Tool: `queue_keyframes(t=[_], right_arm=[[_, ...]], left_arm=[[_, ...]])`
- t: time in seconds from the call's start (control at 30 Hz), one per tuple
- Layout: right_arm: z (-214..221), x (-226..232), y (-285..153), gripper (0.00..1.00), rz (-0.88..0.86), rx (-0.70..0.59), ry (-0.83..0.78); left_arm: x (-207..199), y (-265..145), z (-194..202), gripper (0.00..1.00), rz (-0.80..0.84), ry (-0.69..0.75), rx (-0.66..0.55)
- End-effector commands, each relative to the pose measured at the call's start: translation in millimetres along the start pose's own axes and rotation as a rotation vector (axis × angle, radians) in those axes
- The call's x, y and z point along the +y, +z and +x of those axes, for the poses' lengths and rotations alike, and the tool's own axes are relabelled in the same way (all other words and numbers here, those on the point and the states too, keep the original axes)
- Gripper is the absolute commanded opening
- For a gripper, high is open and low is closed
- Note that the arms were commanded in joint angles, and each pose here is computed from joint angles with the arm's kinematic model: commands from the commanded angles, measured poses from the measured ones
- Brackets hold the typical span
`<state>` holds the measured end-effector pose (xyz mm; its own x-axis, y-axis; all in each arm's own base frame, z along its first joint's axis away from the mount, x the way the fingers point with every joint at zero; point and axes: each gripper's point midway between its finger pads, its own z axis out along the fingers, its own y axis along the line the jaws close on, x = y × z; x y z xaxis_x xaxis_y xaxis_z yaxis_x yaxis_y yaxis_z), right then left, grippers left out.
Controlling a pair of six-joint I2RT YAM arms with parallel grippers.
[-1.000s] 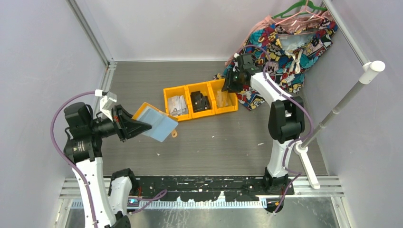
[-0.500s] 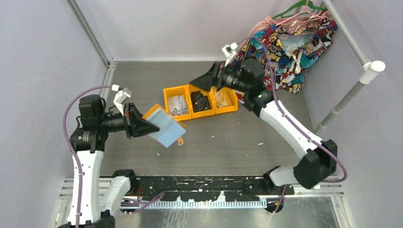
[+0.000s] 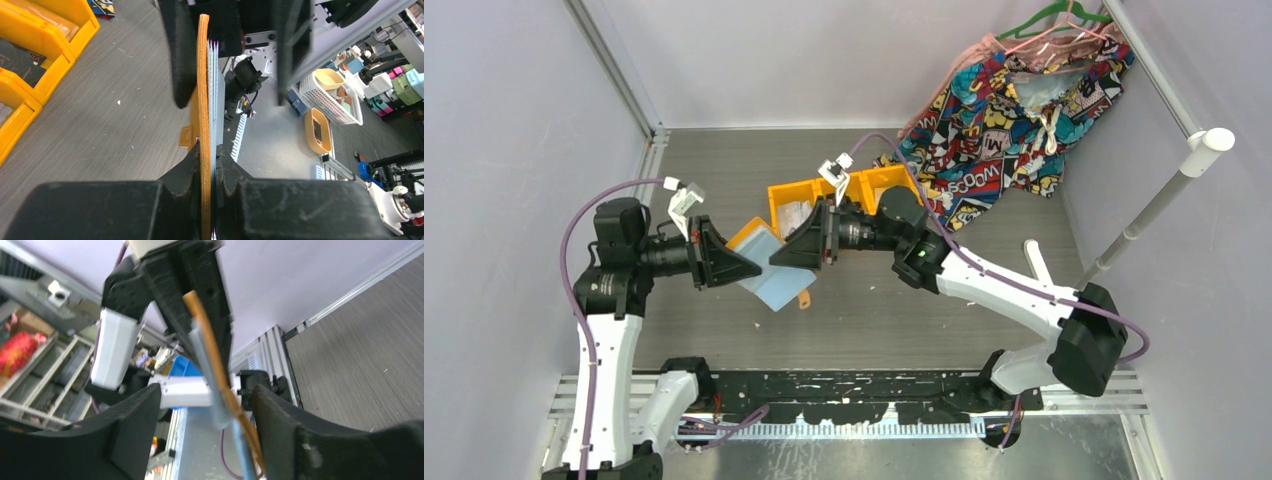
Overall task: Take the credit cards out of the card holder
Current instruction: Remove the credit card from the card holder.
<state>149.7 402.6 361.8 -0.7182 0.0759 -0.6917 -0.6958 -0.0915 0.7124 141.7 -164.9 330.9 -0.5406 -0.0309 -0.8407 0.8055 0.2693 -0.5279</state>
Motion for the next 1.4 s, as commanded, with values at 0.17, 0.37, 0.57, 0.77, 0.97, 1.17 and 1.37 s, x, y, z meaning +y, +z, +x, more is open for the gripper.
queue_keyframes(t=[0.17, 0.37, 0.57, 0.77, 0.97, 1.17, 1.37], right_arm=[[-35, -31, 29, 0.18, 0.102, -0.179, 0.125], [-18, -23, 11, 0.08, 0.082, -0.135, 0.035], [-4, -10, -2, 0.08, 0.035, -0.09, -0.048], [-2, 5, -10, 0.09, 0.001, -0.064, -0.097], [2, 2, -13, 0.09, 0.026, -0.039, -0.11], [-1, 3, -10, 0.1, 0.022, -0.038, -0.103], [-6, 10, -6, 0.1, 0.007, -0.021, -0.111]], left_arm=[[-21, -4, -2, 0.16, 0.024, 0.074, -0.015], [-24, -5, -17, 0.57, -0.019, 0.03, -0.033], [-41, -5, -47, 0.59, 0.041, -0.097, -0.072], [-37, -9, -53, 0.27, 0.06, -0.209, -0.066], [-39, -18, -63, 0.24, 0.073, -0.259, -0.079], [-40, -17, -51, 0.14, 0.042, -0.201, -0.097], [-51, -18, -20, 0.55, 0.085, -0.026, -0.078]])
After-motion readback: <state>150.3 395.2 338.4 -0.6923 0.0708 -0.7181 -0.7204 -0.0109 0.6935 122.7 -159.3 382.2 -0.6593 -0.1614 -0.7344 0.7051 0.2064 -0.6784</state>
